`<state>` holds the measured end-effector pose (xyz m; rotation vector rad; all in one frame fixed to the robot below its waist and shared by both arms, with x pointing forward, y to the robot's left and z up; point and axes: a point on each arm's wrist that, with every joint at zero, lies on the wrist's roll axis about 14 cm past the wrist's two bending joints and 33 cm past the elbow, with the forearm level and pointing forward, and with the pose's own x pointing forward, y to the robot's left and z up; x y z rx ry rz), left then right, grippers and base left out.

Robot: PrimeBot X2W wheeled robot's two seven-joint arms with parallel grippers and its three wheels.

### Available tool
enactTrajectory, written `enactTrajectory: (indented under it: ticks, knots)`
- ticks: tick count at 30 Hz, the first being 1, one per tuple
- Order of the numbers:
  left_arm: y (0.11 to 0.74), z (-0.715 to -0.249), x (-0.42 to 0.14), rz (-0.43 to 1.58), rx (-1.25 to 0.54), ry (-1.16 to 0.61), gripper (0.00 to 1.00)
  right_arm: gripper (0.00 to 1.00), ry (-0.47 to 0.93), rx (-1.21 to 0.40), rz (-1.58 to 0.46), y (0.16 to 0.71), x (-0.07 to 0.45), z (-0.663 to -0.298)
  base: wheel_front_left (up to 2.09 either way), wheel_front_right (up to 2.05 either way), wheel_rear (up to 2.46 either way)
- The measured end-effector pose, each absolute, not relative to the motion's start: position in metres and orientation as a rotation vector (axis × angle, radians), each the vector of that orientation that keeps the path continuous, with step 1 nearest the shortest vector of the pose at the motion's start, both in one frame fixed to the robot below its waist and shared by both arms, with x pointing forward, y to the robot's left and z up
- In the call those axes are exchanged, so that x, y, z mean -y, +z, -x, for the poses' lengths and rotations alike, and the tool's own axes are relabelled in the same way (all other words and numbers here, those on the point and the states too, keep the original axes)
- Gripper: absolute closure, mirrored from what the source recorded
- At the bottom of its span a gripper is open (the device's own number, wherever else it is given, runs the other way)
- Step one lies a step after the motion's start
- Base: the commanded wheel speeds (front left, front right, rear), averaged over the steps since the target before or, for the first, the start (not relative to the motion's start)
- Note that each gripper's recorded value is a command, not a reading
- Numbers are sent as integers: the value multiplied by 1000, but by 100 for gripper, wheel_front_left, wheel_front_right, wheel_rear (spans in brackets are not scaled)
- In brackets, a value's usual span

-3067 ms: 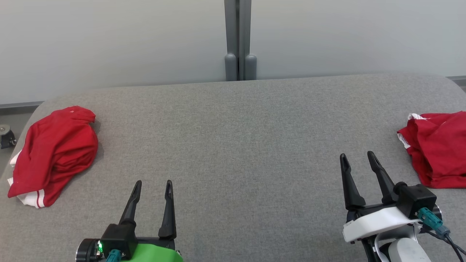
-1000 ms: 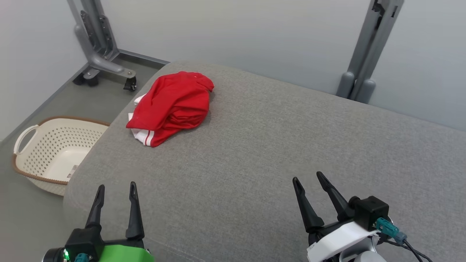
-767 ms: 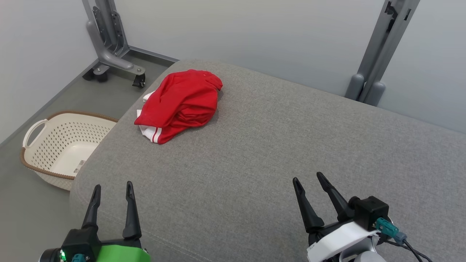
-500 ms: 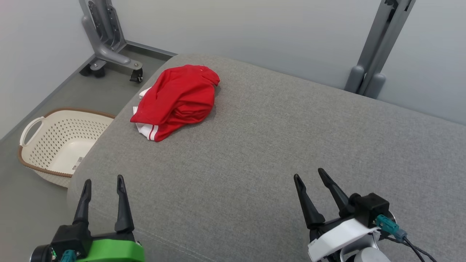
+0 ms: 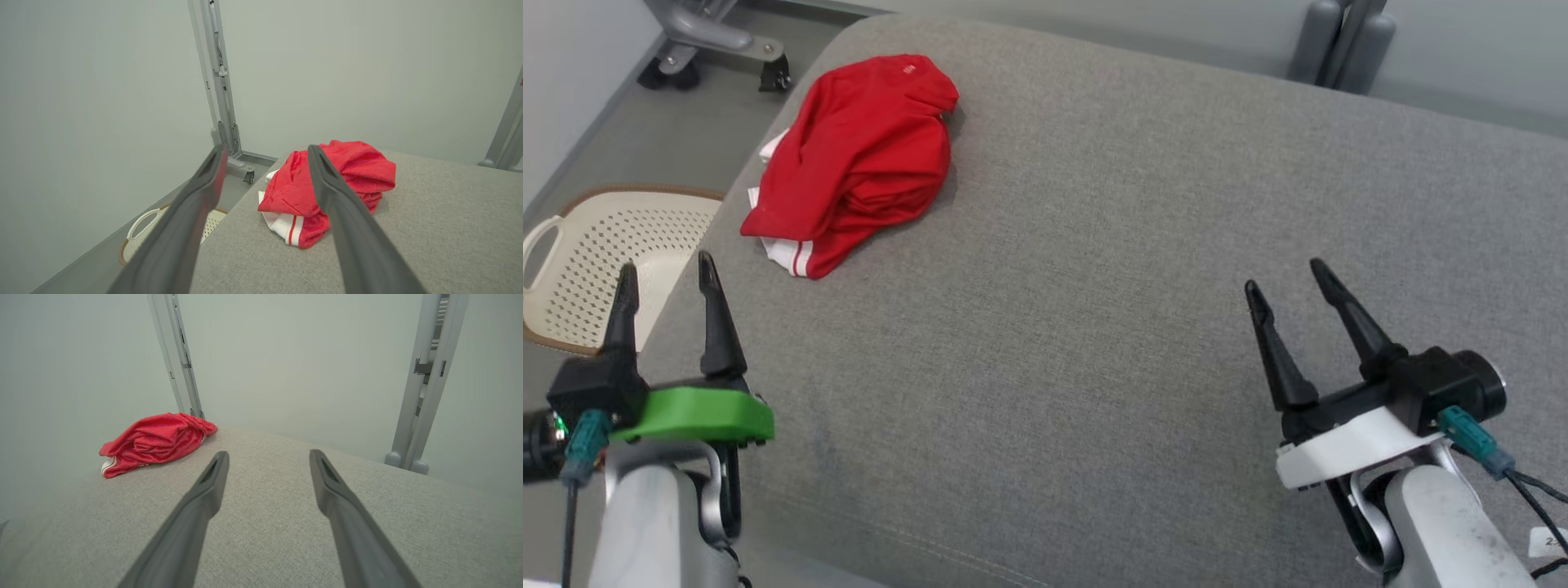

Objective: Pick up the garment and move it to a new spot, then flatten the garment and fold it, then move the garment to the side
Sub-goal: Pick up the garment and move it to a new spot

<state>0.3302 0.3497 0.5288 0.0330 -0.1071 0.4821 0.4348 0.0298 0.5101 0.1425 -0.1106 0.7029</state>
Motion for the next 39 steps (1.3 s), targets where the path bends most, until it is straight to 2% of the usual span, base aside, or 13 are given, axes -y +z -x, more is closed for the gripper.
enactTrajectory:
  ticks: [7, 13, 17, 31, 32, 33, 34, 39]
  knots:
    - [483, -392, -364, -86, -107, 379, 0, 0, 661, 78, -99, 490, -4, -462, 0, 0, 0]
    - [443, -428, -376, -19, -300, 382, 0, 0, 633, 27, -92, 468, 11, -473, 0, 0, 0]
    - [409, -435, -382, 47, -459, 405, 0, 0, 624, -4, -91, 454, 18, -475, 0, 0, 0]
    - [356, -455, -382, 124, -708, 430, 0, 0, 570, -90, -93, 418, 41, -476, 0, 0, 0]
    - [353, -455, -381, 125, -726, 429, 56, 0, 568, -93, -91, 417, 43, -476, 0, 0, 0]
    - [351, -454, -381, 123, -740, 429, 95, 0, 567, -94, -89, 416, 44, -477, 0, 0, 0]
    - [350, -454, -381, 114, -747, 426, 100, 0, 566, -96, -88, 415, 44, -476, 0, 0, 0]
    - [363, -455, -389, 96, -676, 439, 100, 0, 566, -90, -94, 419, 42, -474, 0, 0, 0]
